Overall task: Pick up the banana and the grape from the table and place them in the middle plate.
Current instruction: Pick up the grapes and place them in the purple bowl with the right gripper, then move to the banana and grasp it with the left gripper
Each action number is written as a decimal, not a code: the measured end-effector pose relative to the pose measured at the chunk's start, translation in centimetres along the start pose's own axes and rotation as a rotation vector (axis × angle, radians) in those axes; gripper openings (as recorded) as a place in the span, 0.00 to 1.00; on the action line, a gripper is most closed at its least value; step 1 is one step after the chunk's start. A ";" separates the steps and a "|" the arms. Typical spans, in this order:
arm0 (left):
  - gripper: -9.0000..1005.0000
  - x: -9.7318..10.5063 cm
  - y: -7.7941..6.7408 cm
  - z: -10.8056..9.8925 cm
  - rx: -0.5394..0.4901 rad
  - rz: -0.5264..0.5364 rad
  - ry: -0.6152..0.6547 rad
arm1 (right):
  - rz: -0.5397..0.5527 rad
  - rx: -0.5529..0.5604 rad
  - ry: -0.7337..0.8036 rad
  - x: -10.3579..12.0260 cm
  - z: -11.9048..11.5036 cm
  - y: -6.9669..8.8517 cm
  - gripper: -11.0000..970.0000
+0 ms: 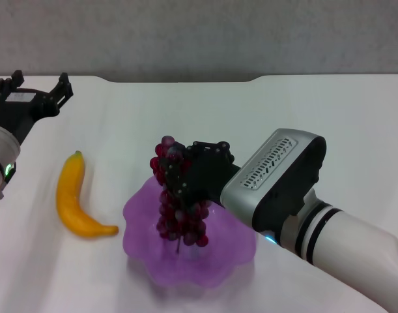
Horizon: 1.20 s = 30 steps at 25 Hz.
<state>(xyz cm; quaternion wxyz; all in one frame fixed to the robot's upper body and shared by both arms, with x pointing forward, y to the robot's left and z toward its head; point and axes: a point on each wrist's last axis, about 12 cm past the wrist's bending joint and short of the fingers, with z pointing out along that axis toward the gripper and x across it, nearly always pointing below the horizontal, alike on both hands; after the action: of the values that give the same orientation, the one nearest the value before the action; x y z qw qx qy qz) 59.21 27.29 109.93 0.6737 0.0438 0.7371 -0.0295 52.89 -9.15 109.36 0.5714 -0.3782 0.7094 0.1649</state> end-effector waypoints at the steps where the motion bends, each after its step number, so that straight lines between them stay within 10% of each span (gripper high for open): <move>1: 0.88 0.0 0.0 0.0 0.000 0.000 0.000 | 0.001 0.000 0.000 0.0 0.0 0.0 0.37; 17: 0.87 -0.3 -0.3 0.2 0.009 0.001 -0.007 | 0.034 0.026 0.000 0.1 0.4 -0.9 0.45; 25: 0.87 -0.3 -0.3 0.3 0.011 0.002 -0.009 | 0.016 0.042 0.012 -0.4 1.1 -2.3 0.81; 30: 0.87 -0.3 -0.3 0.3 0.011 0.005 -0.007 | -0.037 0.096 -0.086 -2.1 0.6 -2.9 0.81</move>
<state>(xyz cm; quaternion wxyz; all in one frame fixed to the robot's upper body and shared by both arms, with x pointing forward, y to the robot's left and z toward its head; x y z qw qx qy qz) 59.47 26.91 110.18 0.6760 0.0492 0.7345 -0.0323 55.56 -9.92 111.71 0.6217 -0.3562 0.6842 0.1360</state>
